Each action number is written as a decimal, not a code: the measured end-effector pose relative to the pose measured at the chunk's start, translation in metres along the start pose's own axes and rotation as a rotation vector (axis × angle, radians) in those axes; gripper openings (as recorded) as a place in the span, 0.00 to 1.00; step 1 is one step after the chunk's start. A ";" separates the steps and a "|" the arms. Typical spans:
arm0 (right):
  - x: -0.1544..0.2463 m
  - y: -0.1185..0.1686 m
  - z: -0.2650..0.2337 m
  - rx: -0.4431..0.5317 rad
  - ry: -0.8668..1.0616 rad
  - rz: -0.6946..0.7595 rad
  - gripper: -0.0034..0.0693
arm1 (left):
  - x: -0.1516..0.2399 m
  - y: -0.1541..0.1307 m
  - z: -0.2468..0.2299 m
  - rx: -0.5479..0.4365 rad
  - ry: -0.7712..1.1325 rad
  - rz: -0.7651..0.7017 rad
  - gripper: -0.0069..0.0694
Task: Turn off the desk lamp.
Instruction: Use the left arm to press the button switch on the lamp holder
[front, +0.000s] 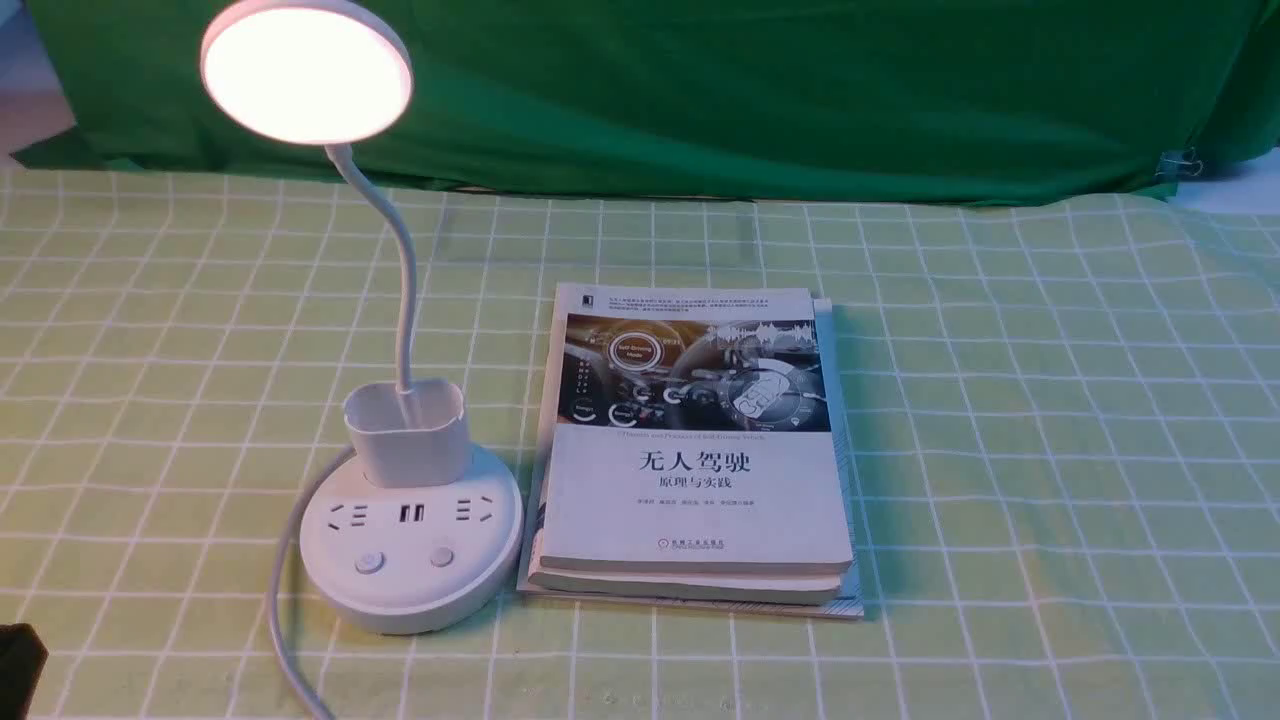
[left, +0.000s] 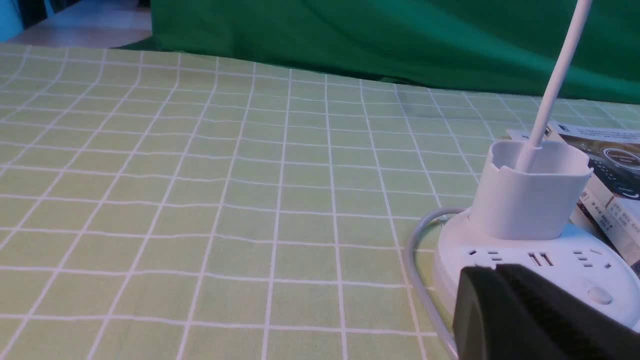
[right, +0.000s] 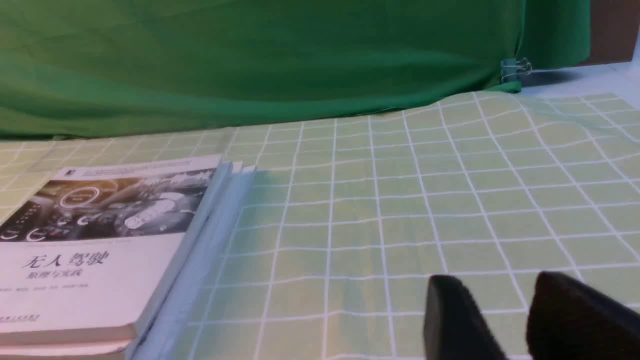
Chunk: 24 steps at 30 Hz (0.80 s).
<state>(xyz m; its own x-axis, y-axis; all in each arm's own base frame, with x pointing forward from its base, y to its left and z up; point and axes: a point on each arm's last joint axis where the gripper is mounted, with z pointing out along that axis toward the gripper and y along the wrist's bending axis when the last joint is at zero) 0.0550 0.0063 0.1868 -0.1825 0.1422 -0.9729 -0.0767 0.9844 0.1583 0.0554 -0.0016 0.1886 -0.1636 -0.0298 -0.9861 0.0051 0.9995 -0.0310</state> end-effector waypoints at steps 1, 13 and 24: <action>0.000 0.000 0.000 0.000 0.000 0.000 0.37 | 0.000 0.000 0.000 0.000 0.000 0.000 0.09; 0.000 0.000 0.000 0.000 0.001 0.001 0.37 | 0.000 0.001 0.000 -0.008 0.001 0.047 0.09; 0.000 0.000 0.000 0.000 0.001 0.000 0.37 | -0.015 0.000 -0.001 0.015 -0.161 -0.223 0.09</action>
<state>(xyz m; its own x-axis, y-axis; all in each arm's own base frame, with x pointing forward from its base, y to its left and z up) 0.0550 0.0063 0.1867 -0.1835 0.1425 -0.9726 -0.0765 0.9844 0.1586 0.0566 -0.0009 0.2032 -0.0037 -0.2517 -0.9678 0.0016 0.9678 -0.2517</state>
